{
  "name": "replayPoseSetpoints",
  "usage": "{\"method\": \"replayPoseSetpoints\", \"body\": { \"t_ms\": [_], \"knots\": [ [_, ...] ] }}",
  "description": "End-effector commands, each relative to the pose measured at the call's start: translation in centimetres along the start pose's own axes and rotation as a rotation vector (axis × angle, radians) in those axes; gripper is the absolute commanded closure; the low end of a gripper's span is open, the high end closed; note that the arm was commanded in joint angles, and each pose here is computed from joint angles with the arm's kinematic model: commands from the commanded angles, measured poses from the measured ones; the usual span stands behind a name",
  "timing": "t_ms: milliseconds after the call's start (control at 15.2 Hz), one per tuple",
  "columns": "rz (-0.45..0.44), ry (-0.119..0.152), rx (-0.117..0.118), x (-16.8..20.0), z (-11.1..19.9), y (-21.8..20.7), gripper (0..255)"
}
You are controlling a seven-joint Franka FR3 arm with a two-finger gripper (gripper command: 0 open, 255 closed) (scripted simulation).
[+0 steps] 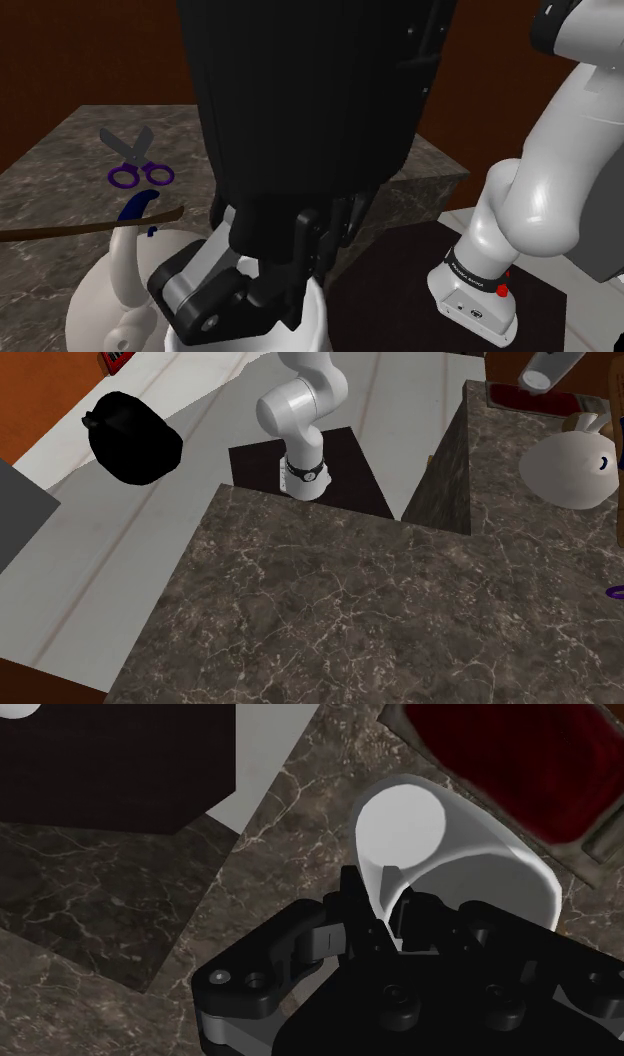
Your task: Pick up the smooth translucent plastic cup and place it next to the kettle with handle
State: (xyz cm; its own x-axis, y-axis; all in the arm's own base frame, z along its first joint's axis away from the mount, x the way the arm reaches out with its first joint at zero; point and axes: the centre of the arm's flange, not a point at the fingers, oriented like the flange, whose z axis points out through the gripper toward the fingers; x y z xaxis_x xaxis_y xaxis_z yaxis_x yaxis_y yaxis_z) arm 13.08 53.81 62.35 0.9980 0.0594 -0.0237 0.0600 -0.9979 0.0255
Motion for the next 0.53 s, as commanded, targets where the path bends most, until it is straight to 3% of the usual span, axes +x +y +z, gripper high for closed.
{"method": "replayPoseSetpoints", "body": {
  "t_ms": [0,462],
  "knots": [
    [0.000,0.000,0.001,0.0,1.1,-0.1,255],
    [0.000,0.000,0.001,0.1,4.8,-0.1,255]
  ]
}}
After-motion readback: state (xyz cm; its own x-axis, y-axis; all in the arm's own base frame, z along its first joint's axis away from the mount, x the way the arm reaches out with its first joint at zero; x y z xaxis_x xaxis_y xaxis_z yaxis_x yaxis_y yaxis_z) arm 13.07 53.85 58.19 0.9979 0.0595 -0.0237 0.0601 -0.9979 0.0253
